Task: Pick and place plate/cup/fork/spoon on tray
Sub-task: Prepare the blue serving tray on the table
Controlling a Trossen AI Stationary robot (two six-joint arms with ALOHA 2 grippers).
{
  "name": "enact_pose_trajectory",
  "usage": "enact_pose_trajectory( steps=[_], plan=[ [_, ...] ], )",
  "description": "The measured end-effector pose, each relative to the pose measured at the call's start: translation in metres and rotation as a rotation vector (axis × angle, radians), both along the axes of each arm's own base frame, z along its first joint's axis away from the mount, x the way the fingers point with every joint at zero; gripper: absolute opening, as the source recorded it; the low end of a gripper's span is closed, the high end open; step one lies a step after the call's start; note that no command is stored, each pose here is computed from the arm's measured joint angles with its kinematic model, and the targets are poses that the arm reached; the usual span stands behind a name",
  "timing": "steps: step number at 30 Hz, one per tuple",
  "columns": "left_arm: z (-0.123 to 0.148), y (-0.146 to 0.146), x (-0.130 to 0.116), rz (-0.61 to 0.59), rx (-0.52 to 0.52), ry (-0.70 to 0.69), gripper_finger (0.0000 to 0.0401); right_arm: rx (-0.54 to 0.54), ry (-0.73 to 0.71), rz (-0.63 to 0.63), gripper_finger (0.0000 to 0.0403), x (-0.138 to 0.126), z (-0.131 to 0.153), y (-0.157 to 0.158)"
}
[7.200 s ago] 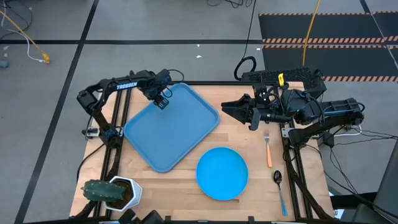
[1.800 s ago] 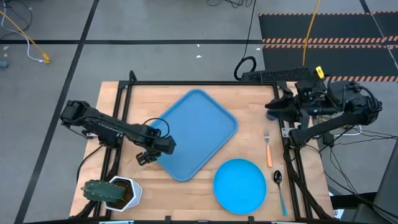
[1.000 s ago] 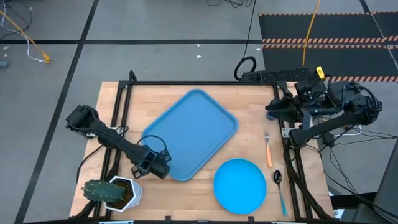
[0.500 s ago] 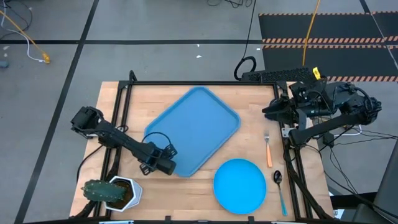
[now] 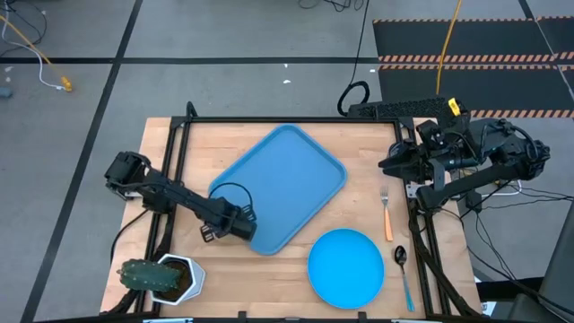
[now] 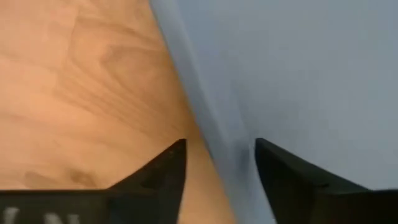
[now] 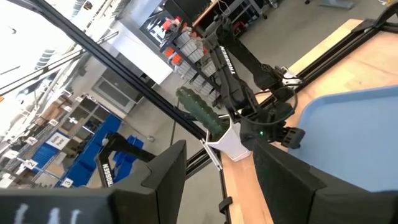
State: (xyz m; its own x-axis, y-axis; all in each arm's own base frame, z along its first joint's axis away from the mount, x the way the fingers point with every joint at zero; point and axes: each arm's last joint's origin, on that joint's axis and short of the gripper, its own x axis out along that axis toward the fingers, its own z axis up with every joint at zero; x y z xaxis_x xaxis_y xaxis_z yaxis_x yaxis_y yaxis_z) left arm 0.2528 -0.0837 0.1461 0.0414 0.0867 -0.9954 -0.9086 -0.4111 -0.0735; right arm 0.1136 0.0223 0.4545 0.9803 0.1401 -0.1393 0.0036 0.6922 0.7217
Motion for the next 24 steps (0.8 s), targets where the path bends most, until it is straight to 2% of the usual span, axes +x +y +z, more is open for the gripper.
enact_pose_trajectory(
  steps=[4, 8, 13, 17, 24],
  plan=[
    [-0.002, 0.005, 0.0, -0.021, -0.007, -0.003, 0.0098, 0.0, -0.001, 0.0, 0.018, 0.0, 0.0, 0.0],
    [-0.005, 0.01, 0.002, -0.007, 0.025, -0.042, 0.0058, 0.0, 0.0, -0.001, 0.018, 0.0, 0.0, 0.0],
    [-0.006, 0.017, 0.007, -0.079, 0.004, -0.065, 0.0065, -0.001, 0.001, -0.004, 0.018, 0.0, 0.0, 0.0],
    [-0.006, 0.025, 0.009, -0.063, -0.016, -0.059, 0.0071, -0.002, 0.007, -0.005, 0.018, 0.003, -0.001, 0.0],
    [-0.007, 0.052, 0.013, -0.107, 0.016, -0.036, 0.0073, -0.008, 0.031, -0.006, 0.018, 0.011, -0.003, 0.002]
  ],
)
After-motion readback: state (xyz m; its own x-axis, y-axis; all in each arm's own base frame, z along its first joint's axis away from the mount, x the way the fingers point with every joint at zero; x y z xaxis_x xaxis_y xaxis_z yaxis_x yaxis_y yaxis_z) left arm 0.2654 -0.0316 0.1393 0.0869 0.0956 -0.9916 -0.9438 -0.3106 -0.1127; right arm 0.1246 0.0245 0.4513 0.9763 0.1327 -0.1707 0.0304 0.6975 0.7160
